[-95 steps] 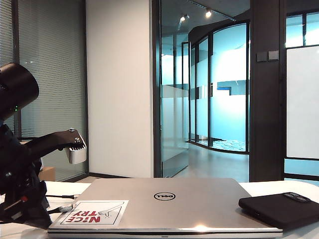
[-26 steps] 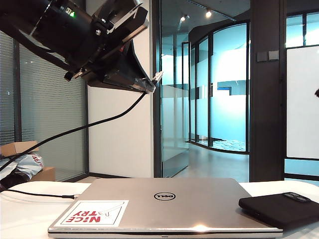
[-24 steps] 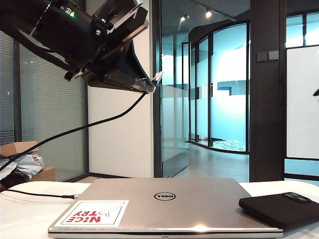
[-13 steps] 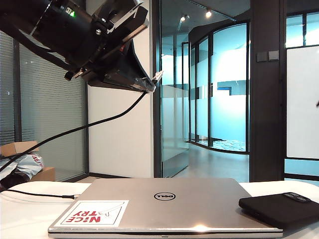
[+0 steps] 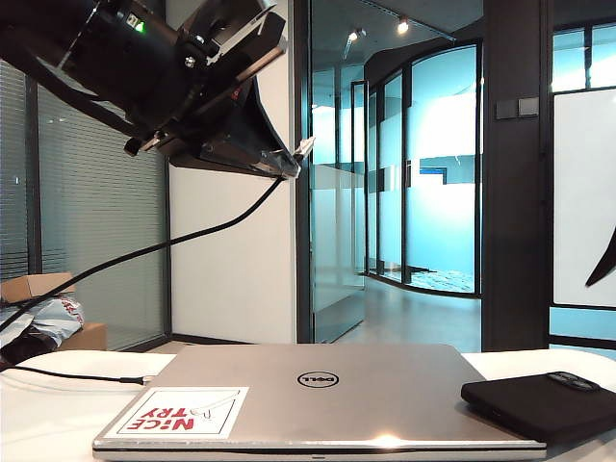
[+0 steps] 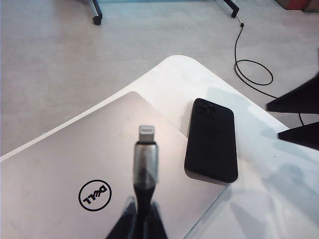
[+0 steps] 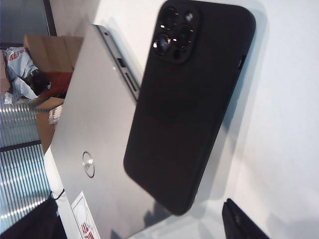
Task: Pick up the charging cable and the phone, plug the charging cable into the charging port on the phone, and finally place them back on the table.
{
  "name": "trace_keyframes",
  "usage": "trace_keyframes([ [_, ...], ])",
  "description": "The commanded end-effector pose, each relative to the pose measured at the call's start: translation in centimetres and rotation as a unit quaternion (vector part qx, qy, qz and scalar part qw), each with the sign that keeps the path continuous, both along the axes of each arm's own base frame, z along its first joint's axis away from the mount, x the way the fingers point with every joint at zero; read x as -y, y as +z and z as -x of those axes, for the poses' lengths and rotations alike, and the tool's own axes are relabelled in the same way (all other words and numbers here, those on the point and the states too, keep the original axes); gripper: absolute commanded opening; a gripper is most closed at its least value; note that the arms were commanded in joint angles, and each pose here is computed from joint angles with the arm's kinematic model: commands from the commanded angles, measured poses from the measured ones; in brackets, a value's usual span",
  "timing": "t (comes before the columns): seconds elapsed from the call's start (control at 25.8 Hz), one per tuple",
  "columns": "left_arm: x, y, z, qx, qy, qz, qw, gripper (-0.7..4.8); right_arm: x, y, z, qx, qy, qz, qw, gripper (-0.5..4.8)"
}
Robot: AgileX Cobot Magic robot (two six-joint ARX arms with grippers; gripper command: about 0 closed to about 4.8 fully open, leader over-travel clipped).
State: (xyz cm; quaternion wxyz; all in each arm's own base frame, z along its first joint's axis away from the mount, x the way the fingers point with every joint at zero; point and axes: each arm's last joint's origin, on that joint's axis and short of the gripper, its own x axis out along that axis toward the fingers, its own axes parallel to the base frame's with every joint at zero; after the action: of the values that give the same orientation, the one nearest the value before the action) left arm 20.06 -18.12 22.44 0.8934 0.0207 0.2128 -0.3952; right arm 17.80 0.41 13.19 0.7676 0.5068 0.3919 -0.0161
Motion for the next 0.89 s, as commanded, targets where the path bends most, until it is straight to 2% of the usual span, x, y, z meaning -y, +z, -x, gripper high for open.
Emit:
trace_keyframes([
  [0.04,0.1,0.3,0.0,0.008,-0.002,0.007,1.0,-0.08,0.0,-0.4,-1.2,0.019,0.002,-0.026,0.999,4.79],
  [0.39,0.1,0.3,0.0,0.008,-0.002,0.007,1.0,-0.07,0.0,-3.5,-2.9,-0.025,-0.007,-0.051,0.998,4.79],
  [0.74,0.1,0.4,0.0,0.011,-0.002,0.01,1.0,-0.08,0.0,-5.2,-4.3,-0.034,-0.013,-0.063,0.997,4.79],
  [0.89,0.1,0.5,-0.1,0.016,-0.002,0.014,1.0,-0.08,0.0,-6.4,-4.7,-0.039,-0.021,-0.087,0.995,4.79],
])
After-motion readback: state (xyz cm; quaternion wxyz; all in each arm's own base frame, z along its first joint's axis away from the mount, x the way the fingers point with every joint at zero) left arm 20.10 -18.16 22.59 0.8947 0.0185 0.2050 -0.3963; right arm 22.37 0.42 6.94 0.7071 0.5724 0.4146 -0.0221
